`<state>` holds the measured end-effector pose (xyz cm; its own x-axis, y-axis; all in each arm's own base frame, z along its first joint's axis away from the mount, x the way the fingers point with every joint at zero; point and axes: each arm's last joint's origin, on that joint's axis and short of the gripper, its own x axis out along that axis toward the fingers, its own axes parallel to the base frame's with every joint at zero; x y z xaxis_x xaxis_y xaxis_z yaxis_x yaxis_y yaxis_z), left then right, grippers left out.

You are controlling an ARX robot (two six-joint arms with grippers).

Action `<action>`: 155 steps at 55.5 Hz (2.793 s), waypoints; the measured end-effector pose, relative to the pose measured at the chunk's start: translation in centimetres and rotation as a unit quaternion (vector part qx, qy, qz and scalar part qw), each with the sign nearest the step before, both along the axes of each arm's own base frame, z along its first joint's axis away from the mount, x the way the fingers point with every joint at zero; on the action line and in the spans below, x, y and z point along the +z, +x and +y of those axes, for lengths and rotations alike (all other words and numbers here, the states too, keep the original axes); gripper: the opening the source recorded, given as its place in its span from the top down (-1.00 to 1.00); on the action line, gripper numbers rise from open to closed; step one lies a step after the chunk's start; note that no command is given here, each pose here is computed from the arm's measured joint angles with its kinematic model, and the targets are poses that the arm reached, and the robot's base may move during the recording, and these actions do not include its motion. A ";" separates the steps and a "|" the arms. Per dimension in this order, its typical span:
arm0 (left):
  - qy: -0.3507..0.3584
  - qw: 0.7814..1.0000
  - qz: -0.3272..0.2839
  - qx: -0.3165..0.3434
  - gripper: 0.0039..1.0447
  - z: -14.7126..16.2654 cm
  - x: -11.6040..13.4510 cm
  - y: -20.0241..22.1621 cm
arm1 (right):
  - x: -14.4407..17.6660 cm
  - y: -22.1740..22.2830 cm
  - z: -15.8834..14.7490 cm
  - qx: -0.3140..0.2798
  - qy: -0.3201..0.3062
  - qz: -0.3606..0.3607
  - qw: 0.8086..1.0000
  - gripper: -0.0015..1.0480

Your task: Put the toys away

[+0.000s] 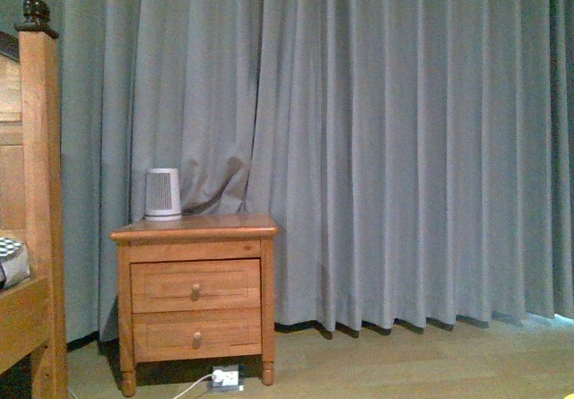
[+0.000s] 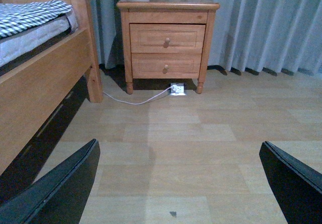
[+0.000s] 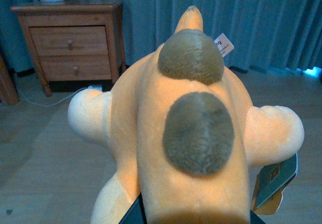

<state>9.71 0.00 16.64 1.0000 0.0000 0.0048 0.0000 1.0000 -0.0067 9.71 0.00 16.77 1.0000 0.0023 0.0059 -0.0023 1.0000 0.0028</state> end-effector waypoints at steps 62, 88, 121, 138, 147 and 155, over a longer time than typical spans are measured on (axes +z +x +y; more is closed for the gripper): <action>0.000 1.000 0.000 0.000 -0.88 0.0 0.0 0.0 | 0.0 0.0 0.0 0.000 0.000 0.000 1.000 0.86; 0.000 1.000 0.000 0.000 -0.88 0.0 0.0 0.0 | 0.0 0.0 0.0 0.000 0.000 0.000 1.000 0.86; 0.000 1.000 0.000 0.000 -0.88 0.0 0.0 0.0 | 0.0 0.0 0.0 -0.001 0.000 0.000 1.000 0.86; 0.000 1.000 0.000 0.000 -0.88 0.0 0.0 0.0 | 0.0 0.0 0.0 -0.002 0.000 0.000 1.000 0.86; 0.000 1.000 0.000 0.000 -0.88 0.0 0.0 0.0 | 0.0 0.0 0.0 -0.001 0.000 0.000 1.000 0.86; 0.000 1.000 0.000 0.000 -0.88 0.0 0.0 0.0 | 0.0 0.0 0.0 -0.001 0.000 0.000 1.000 0.86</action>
